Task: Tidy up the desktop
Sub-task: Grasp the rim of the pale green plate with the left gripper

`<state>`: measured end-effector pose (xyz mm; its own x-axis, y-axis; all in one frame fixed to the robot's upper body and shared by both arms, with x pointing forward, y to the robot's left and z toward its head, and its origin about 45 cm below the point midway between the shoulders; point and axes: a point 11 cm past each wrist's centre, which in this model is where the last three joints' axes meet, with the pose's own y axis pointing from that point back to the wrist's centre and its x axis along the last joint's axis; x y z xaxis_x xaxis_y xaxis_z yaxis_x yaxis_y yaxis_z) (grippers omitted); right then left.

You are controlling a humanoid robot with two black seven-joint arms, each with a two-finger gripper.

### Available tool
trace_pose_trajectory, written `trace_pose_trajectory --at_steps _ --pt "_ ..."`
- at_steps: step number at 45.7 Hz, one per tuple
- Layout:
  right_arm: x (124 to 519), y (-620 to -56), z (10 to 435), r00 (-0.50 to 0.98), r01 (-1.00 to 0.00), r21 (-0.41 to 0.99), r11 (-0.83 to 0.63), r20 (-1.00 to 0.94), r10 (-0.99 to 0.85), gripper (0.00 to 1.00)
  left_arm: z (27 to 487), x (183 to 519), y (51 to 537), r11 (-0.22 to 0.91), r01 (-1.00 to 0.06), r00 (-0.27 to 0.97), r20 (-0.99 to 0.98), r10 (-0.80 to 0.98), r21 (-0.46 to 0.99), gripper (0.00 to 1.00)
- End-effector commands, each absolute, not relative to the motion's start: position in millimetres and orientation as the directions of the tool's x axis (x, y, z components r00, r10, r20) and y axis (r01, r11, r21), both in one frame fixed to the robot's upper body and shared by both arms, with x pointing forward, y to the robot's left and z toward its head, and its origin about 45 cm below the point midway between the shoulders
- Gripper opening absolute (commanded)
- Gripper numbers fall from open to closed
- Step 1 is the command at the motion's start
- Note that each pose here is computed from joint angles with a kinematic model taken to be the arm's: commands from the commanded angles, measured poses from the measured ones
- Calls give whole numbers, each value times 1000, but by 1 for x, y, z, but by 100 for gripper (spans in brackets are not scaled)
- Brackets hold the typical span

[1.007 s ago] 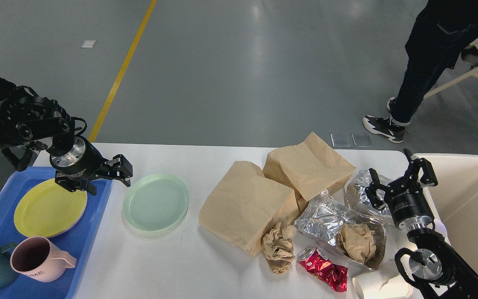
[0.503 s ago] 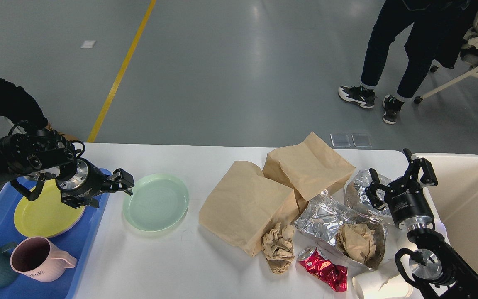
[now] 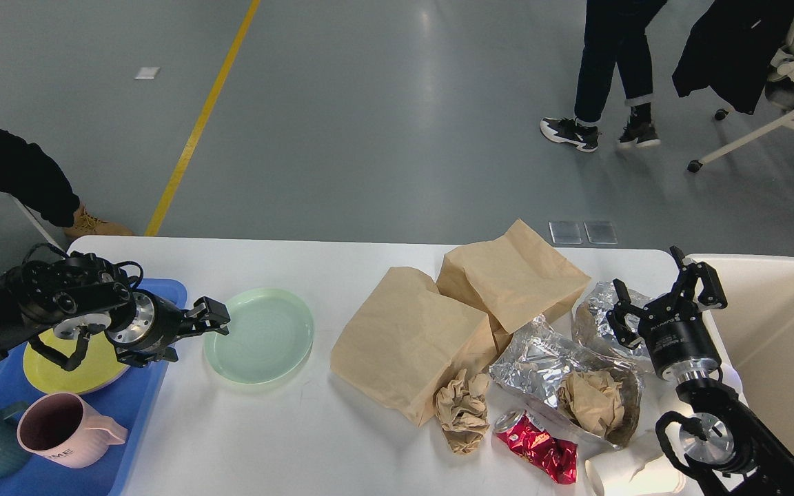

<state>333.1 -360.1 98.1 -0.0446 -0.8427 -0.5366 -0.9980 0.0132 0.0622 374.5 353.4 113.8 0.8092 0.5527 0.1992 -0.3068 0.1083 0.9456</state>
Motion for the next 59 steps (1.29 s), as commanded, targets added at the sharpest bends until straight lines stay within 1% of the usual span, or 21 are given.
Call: trace_pose_trajectory --at_steps 1,11,19,25,41,56,59 --pt "333 -360 98 -45 -998 62 13 -537 -843 100 109 371 355 110 -313 797 198 571 943 93" --pt "333 -360 98 -45 -998 62 13 -537 -843 100 97 362 356 113 -303 785 181 593 946 93" --pt "333 -360 98 -45 -998 62 13 -537 -843 100 88 360 360 71 -336 764 228 603 939 93" --pt "333 -360 98 -45 -998 62 13 -537 -843 100 86 358 361 67 -335 763 229 604 940 92" --pt "333 -360 98 -45 -998 62 13 -537 -843 100 84 359 361 64 -336 769 235 594 940 85" --pt "333 -360 98 -45 -998 62 13 -537 -843 100 80 357 355 69 -319 791 225 569 945 69" --pt "333 -360 98 -45 -998 62 13 -537 -843 100 80 357 355 65 -318 798 230 557 946 65"
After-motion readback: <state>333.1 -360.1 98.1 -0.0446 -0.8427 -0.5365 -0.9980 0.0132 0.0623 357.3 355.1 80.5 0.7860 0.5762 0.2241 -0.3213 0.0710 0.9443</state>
